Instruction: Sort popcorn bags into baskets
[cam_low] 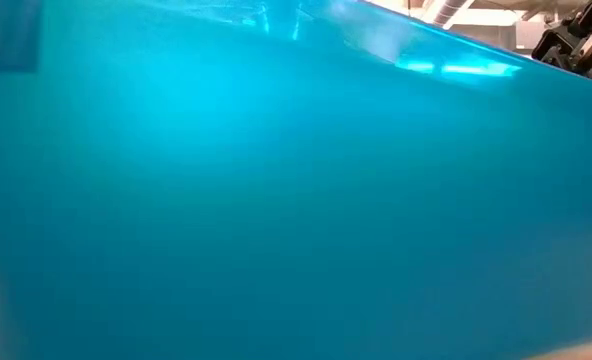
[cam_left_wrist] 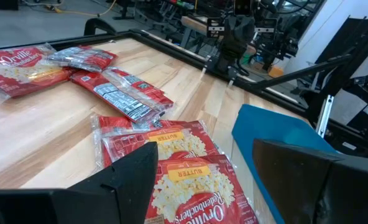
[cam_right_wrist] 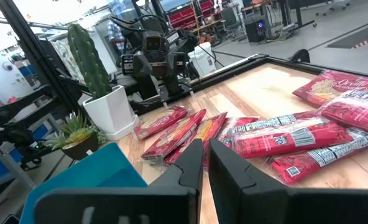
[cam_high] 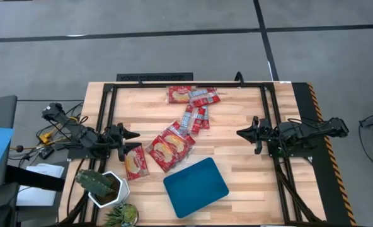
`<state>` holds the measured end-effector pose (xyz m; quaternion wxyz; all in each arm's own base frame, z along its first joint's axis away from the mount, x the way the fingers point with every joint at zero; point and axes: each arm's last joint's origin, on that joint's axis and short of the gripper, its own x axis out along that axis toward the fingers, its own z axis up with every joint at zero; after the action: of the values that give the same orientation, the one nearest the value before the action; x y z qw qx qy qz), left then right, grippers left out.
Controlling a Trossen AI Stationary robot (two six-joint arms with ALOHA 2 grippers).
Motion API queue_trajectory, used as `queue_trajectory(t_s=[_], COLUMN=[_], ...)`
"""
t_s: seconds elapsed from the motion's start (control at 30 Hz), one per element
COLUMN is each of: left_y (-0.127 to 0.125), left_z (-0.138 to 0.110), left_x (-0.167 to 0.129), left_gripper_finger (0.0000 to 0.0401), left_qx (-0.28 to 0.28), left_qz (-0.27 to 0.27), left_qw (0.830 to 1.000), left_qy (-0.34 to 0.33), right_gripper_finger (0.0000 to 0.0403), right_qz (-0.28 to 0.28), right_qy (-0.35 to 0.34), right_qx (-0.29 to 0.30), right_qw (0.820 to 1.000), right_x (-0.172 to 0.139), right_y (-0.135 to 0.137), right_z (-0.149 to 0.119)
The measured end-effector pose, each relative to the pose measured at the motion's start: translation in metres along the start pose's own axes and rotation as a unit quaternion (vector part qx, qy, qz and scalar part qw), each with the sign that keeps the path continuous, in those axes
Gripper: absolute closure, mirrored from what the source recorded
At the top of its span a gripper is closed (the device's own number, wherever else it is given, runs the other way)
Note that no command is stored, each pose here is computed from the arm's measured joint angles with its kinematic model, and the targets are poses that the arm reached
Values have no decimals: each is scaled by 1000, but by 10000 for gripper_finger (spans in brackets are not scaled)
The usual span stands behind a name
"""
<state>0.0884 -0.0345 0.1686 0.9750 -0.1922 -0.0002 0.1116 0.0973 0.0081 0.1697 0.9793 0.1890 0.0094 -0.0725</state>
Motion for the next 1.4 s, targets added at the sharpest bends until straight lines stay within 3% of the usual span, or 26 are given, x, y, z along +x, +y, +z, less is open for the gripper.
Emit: queue_trajectory(t_s=[0.23, 0.37, 0.47, 0.6, 0.77, 1.0, 1.07, 1.2, 1.33, 1.4], left_y=[0, 0, 1, 3, 5, 9, 7, -10, -32, -44], left_z=[0, 1, 6, 7, 0, -2, 4, 42, 88, 108], left_x=[0, 0, 1, 1, 3, 6, 8, 8, 11, 15], left_gripper_finger=[150, 150, 150, 150, 150, 150, 150, 153, 153, 153], left_qx=[-1, -35, -95, -226, -314, -348, -394, -345, -223, -141], left_qz=[2, 8, 32, 54, 60, 97, 69, -24, -3, 21], left_qw=[1000, 999, 994, 971, 946, 929, 912, 936, 973, 990], left_qy=[-2, -7, -38, -63, -51, -76, -89, -72, -52, -4], right_gripper_finger=[352, 352, 352, 352, 352, 352, 352, 352, 352, 352], right_qz=[0, 0, 0, 0, -6, 6, 8, 9, 5, 4], right_qy=[0, 0, 0, 0, -14, -35, -35, -36, -36, -35], right_qx=[0, 0, 0, 0, 2, 142, 180, 197, 197, 196], right_qw=[1000, 1000, 1000, 1000, 1000, 989, 983, 980, 980, 980], right_x=[0, 0, 0, 0, 0, 0, 0, 0, 1, 1], right_y=[0, 0, 0, 0, 0, 0, 0, 0, 0, -1], right_z=[0, 0, 0, 0, 2, 6, 6, 6, 7, 6])
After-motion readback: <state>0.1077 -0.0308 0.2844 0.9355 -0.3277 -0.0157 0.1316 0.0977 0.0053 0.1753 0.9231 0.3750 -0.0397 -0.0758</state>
